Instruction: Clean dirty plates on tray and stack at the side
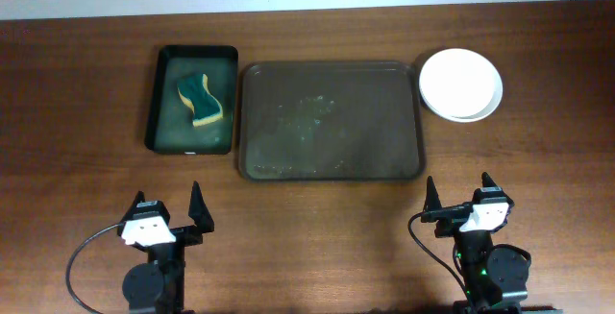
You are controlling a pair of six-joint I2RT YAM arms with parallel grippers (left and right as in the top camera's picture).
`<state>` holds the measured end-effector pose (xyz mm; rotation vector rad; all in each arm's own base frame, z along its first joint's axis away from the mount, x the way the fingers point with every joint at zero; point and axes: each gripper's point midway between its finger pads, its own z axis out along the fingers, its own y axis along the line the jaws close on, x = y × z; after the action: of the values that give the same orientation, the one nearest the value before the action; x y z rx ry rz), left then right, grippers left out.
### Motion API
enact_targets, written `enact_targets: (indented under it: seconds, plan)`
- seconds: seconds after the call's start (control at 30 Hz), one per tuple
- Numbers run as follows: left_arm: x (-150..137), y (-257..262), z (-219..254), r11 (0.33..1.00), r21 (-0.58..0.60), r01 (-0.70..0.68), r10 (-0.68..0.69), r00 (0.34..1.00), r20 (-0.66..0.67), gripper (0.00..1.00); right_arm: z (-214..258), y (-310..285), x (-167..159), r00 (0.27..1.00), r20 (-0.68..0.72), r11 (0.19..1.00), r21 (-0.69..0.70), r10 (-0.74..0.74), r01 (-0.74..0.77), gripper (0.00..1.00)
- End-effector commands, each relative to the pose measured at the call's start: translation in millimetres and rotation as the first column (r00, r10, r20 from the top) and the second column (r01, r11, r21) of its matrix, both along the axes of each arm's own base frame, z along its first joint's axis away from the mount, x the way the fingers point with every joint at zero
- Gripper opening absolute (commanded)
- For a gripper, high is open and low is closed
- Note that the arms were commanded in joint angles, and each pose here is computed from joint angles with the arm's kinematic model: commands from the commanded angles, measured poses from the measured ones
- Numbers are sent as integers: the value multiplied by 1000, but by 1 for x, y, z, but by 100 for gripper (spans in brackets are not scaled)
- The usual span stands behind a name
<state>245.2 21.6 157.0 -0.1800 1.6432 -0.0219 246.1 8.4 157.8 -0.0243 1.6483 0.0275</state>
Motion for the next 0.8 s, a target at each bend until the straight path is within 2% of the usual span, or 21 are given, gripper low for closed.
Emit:
enact_targets:
  seconds: [0.0, 0.17, 0.77]
  plan:
    - [0, -5, -1, 996, 79, 34, -34, 999, -5, 99, -2, -4, 0, 1000, -1, 1000, -1, -21, 21, 98]
    - [0, -12, -1, 980, 183, 71, -69, 997, -17, 100, -2, -4, 0, 1000, -2, 1000, -1, -21, 21, 98]
    - [1, -12, -1, 980, 182, 73, -71, 997, -16, 99, -2, -4, 0, 1000, -1, 1000, -1, -21, 21, 99]
